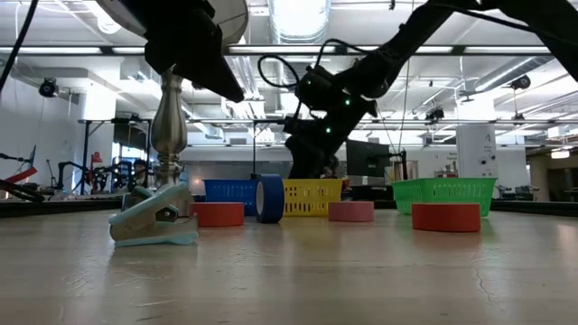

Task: Pick and place Stapler, Stapler remover, tape
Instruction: Put the bottom blue staple remover into the yellow bin

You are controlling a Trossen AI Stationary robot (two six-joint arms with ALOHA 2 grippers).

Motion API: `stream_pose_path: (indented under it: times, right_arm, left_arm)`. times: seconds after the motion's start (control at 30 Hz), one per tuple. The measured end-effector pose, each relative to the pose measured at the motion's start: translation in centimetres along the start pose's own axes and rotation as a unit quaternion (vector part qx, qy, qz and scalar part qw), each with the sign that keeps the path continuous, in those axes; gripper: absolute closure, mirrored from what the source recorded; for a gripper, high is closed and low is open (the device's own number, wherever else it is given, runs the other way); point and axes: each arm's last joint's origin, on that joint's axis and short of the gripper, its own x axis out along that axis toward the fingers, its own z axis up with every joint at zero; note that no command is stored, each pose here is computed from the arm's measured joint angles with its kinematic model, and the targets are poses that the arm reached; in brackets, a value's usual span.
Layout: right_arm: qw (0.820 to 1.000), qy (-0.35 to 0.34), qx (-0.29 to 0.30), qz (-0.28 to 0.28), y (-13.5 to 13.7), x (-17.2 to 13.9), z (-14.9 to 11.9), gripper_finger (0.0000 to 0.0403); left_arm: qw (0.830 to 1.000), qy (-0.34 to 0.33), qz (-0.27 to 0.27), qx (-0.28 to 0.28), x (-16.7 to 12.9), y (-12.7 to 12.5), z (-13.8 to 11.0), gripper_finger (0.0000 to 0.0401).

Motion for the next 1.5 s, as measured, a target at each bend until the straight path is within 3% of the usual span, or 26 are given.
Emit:
stream_pose_path:
  times: [0.23, 0.47, 0.63, 0.8, 1.07, 1.33, 1.5]
  right_arm:
    - [1.000, 0.018, 0.002, 0.010, 1.2, -3.2, 1.0, 0.0257]
    - [0.998, 0.038, -0.026, 0.043, 5.1, -7.2, 1.4, 0.0269]
    - [0.994, 0.047, -0.060, 0.078, 9.1, -9.0, 1.1, 0.0275]
    - [0.986, 0.059, -0.108, 0.110, 13.0, -10.2, 0.2, 0.0272]
    - [0.975, 0.089, -0.148, 0.137, 17.2, -12.0, -1.6, 0.0255]
    - [0.975, 0.104, -0.188, 0.054, 18.2, -13.8, -3.3, 0.0239]
    - [0.979, 0.088, -0.176, 0.055, 17.8, -14.2, -4.2, 0.0234]
  left_arm:
    - [1.000, 0.001, 0.000, -0.013, 0.0, 0.0, -0.1, 0.0334]
    - [0.999, 0.010, -0.022, -0.024, 0.0, -0.2, -0.2, 0.0334]
    - [0.996, 0.034, -0.075, -0.032, 0.0, -0.5, -0.3, 0.0334]
    - [0.986, 0.062, -0.132, -0.075, -0.2, -0.9, -0.4, 0.0334]
    - [0.959, 0.123, -0.222, -0.127, -0.7, -1.9, -0.8, 0.0332]
    - [0.937, 0.143, -0.276, -0.158, -1.6, -4.2, -3.1, 0.0274]
    - [0.932, 0.136, -0.277, -0.190, -2.1, -5.6, -5.2, 0.0227]
